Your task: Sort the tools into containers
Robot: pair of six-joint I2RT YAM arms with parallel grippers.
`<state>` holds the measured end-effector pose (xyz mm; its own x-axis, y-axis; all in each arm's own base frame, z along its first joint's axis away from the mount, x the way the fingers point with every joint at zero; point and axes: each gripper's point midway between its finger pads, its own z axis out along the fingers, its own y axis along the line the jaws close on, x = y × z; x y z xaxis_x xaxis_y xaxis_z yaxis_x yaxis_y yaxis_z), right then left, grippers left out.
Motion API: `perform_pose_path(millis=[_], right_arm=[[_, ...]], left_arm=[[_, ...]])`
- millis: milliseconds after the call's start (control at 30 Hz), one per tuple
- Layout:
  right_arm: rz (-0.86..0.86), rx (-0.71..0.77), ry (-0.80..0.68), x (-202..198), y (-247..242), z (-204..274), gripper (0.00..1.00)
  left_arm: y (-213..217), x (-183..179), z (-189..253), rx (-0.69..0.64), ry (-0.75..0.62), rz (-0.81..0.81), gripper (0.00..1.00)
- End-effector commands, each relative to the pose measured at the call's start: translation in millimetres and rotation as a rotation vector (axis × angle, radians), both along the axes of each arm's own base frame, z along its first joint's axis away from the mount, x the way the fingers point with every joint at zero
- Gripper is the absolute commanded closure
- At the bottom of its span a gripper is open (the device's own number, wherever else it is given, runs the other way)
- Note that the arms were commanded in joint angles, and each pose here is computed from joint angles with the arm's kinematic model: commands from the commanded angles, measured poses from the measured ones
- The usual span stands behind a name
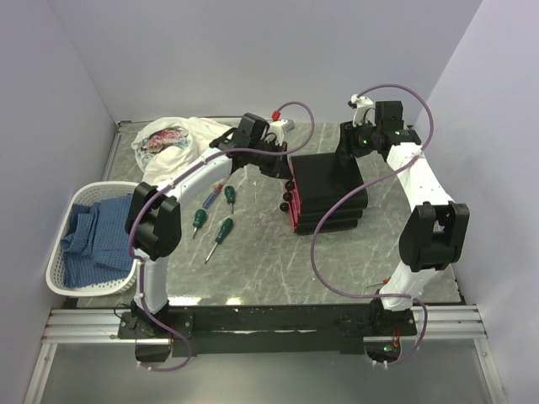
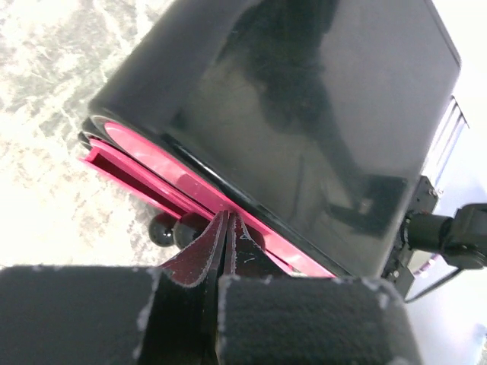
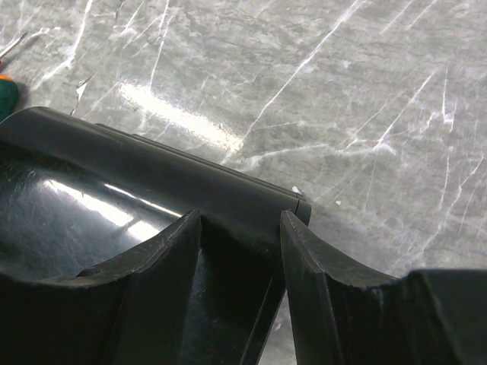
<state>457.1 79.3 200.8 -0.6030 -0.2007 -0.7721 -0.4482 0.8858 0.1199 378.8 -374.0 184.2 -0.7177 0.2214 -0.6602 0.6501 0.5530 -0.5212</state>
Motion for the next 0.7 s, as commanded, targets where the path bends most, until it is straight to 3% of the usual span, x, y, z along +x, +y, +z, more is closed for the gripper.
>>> perform_pose_path(millis=[0,100,133,233,333,500,533,567,633,667], right_arm=[[-0.001,-0.04,0.166,-21,-1,-45,0.46],[-0.002,-0.041,0.166,-21,-1,-45,0.46],[0.001,-0.042,0.163,-21,-1,-44,0.46],[0.002,-0.043,0.161,-22,-1,-43,0.46],[0.003,-0.046,0.164,-23,-1,-44,0.46],[0.001,-0.085,0.166,-23,-5,-48,0.46],[0.001,-0.09,0.168,-23,-5,-48,0.46],[0.005,-0.097,0.169,-23,-5,-48,0.46],[0.007,-0.118,0.171,-25,-6,-48,0.45],[0.01,-0.125,0.17,-24,-6,-48,0.45]], left_arm=[[-31,-20,28,-0.093,-0.031,-0.127,0.99],[-22,-14,14,-0.03,-0.02,-0.049,0.94],[-15,-12,6,0.011,-0.018,-0.009,0.83],[28,-2,-8,0.148,-0.031,0.172,0.64],[69,-5,-1,0.117,0.035,0.26,0.44],[95,-17,19,-0.101,0.115,0.28,0.3],[92,-36,6,-0.159,0.203,0.223,0.3],[89,-26,13,-0.241,0.17,0.215,0.29],[85,-35,1,-0.324,0.292,0.189,0.28],[78,-32,2,-0.392,0.277,0.123,0.28]])
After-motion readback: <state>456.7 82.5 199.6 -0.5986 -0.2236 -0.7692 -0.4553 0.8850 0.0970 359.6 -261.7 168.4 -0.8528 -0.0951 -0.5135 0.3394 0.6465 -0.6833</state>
